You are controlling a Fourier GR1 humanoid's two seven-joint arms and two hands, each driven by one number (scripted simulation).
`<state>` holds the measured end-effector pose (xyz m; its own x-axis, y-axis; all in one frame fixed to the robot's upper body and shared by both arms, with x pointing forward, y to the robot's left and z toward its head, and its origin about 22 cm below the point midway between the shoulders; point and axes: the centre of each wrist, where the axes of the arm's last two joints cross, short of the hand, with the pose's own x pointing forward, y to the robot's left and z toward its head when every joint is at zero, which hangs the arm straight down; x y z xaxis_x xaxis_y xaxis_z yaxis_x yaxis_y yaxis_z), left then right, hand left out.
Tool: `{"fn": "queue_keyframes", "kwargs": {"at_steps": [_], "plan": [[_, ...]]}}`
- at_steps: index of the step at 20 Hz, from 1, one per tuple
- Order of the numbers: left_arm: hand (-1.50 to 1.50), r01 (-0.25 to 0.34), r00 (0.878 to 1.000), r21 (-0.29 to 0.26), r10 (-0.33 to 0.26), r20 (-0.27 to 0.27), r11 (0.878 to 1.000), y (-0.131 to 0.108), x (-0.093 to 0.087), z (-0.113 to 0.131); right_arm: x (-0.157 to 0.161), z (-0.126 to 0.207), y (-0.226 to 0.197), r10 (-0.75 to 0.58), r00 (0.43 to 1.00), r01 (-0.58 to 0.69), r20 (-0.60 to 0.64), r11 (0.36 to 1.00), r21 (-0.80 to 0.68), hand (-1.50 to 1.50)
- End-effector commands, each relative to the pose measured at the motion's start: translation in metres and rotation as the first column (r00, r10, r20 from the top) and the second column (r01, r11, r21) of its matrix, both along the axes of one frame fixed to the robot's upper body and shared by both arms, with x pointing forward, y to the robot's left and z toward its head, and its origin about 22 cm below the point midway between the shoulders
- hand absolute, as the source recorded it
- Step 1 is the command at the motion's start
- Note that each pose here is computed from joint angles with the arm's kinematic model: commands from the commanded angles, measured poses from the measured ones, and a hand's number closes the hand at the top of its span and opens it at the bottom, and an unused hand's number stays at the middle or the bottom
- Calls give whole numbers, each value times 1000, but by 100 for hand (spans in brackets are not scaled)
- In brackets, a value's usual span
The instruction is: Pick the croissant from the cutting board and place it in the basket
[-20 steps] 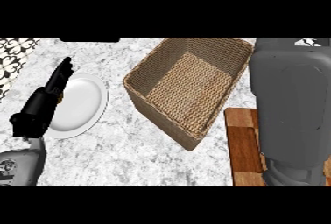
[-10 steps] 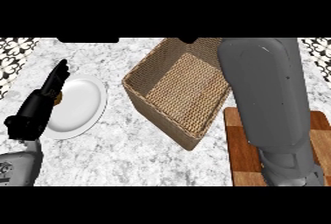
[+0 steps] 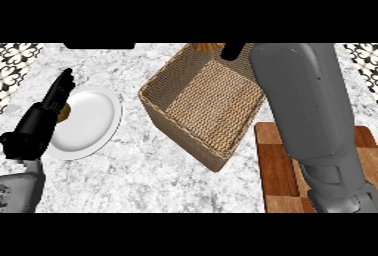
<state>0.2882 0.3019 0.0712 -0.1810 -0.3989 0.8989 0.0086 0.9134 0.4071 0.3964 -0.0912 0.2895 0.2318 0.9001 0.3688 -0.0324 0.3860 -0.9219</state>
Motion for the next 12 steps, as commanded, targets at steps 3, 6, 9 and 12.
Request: {"fn": "queue_keyframes", "kwargs": {"at_steps": [3,6,9,12], "plan": [[0,1,1000,1,-1,24,1000,-8,-1,-2,-11,-12,3,24,995,-18,-97,998,68,-150],[0,4,1000,13,-4,8,1000,2,6,20,-1,2,0,10,999,-4,-48,991,133,-150],[0,10,1000,7,-10,-6,1000,-3,-5,7,-7,13,5,-19,996,-5,90,964,265,-150],[0,10,1000,-2,-10,8,1000,-9,6,-2,-8,19,-16,-147,971,52,191,902,429,-150]]}}
